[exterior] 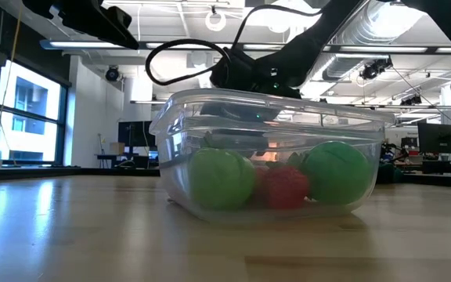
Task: Pick and placing Produce into tupperware
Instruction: Put the red cherry into the transparent container
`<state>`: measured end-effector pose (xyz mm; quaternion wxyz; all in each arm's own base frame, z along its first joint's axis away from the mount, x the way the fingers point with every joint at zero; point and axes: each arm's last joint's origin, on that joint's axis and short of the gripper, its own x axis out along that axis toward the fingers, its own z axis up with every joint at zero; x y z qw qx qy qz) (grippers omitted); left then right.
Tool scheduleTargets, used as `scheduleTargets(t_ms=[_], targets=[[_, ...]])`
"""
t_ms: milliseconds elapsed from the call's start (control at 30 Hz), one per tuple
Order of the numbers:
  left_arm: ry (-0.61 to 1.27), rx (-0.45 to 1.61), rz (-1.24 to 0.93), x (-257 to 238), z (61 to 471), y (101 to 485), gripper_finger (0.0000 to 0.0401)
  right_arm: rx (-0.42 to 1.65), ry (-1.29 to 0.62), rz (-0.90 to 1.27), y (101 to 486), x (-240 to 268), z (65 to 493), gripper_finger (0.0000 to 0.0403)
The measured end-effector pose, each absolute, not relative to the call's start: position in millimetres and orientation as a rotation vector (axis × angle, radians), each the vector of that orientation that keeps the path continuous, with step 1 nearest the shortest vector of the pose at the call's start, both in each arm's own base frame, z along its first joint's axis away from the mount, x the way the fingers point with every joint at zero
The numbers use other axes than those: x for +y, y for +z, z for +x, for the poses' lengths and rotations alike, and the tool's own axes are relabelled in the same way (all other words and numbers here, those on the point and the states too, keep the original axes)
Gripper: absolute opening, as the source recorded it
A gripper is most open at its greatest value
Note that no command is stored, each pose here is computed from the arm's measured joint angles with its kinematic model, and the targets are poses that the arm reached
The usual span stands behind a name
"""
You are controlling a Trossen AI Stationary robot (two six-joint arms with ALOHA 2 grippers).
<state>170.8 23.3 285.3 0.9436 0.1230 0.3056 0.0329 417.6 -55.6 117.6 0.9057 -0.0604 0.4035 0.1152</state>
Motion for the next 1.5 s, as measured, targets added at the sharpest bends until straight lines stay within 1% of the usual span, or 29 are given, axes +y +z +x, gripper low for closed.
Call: scheduleTargets(t_ms=[267,633,1100,1500], targets=[[0.067,0.623,0.251,23.3,170.8,285.2,0.0179,0.838,0.242,-0.116,117.1,-55.3,417.2,0.0164],[0.067,0.623,0.251,23.3,170.8,285.3,0.0179,0.84,0.24,-0.11,117.1,-55.3,417.1,0.0134],[0.067,0.623,0.251,23.3,170.8,285.3,0.0179,0.837,0.232,-0.092,117.2,-55.4,417.5,0.0107],[0.067,0.623,0.251,23.3,170.8,285.3,0.0179,0.814,0.231,-0.102,121.3,-55.5,418.5,0.0106]])
